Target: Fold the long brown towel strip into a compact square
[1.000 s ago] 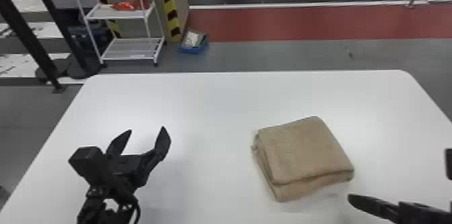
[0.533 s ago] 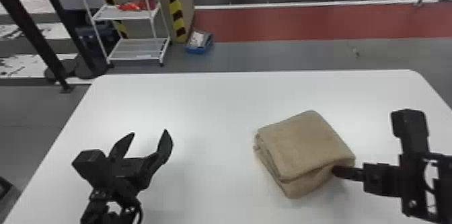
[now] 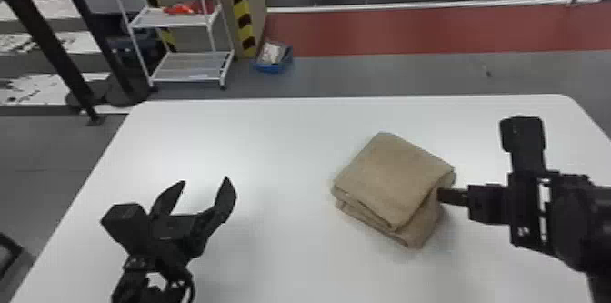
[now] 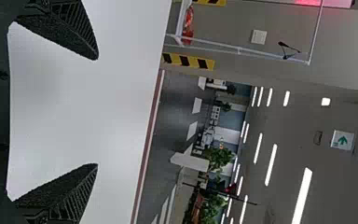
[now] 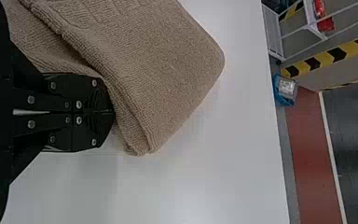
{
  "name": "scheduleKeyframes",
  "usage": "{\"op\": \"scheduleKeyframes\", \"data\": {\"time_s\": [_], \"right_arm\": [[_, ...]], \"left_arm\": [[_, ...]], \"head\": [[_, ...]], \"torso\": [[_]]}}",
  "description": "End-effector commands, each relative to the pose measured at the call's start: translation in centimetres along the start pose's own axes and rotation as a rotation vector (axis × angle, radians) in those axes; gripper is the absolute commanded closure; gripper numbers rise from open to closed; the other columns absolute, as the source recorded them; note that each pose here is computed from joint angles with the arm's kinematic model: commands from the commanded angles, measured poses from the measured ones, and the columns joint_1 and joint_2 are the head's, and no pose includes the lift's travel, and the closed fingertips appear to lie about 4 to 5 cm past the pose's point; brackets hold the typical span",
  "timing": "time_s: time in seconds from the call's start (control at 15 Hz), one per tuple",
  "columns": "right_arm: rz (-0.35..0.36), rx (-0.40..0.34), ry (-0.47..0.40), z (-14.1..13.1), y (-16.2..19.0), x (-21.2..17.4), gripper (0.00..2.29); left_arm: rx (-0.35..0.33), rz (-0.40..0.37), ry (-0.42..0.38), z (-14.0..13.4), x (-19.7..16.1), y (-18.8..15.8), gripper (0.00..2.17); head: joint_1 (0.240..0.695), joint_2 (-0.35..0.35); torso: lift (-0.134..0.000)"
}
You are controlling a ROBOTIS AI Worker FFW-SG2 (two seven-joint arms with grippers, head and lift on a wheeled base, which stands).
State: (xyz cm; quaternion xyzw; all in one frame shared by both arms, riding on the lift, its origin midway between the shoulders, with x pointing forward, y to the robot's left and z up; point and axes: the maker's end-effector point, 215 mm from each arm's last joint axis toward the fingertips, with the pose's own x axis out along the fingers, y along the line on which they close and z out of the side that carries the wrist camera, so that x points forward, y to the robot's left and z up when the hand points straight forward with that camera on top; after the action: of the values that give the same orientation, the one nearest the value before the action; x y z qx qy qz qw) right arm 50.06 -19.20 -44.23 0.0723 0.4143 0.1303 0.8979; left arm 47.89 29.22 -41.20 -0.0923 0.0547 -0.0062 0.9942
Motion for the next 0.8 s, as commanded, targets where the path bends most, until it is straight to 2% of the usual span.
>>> {"op": "scheduleKeyframes", "data": {"time_s": [0.0,0.13,0.27,0.47,0.73], "right_arm": [[-0.008,0.021,-0.022,-2.0,-0.8,-1.9,2.04],[-0.031,0.047,-0.036,-2.2,-2.4,-2.8,2.05],[-0.038,0.052,-0.052,-0.9,-3.0,-2.7,2.05],[-0.048,0.033,-0.07,2.0,-3.1,-0.4,2.04],[-0.045,-0.021,-0.142,5.8,-2.9,3.1,2.04]], "left_arm": [[-0.001,0.002,-0.001,0.1,0.1,0.3,0.05],[-0.004,-0.005,0.0,0.0,0.5,-0.2,0.05],[-0.004,-0.014,0.002,-0.1,0.6,-0.6,0.05],[0.0,-0.012,0.003,-0.1,0.5,-0.5,0.05],[0.004,-0.007,0.005,-0.1,0.5,0.3,0.05]], "head": [[0.695,0.112],[0.695,0.109],[0.695,0.093],[0.695,0.066],[0.695,0.071]], "torso": [[-0.126],[-0.126],[-0.126],[-0.126],[-0.126]]}}
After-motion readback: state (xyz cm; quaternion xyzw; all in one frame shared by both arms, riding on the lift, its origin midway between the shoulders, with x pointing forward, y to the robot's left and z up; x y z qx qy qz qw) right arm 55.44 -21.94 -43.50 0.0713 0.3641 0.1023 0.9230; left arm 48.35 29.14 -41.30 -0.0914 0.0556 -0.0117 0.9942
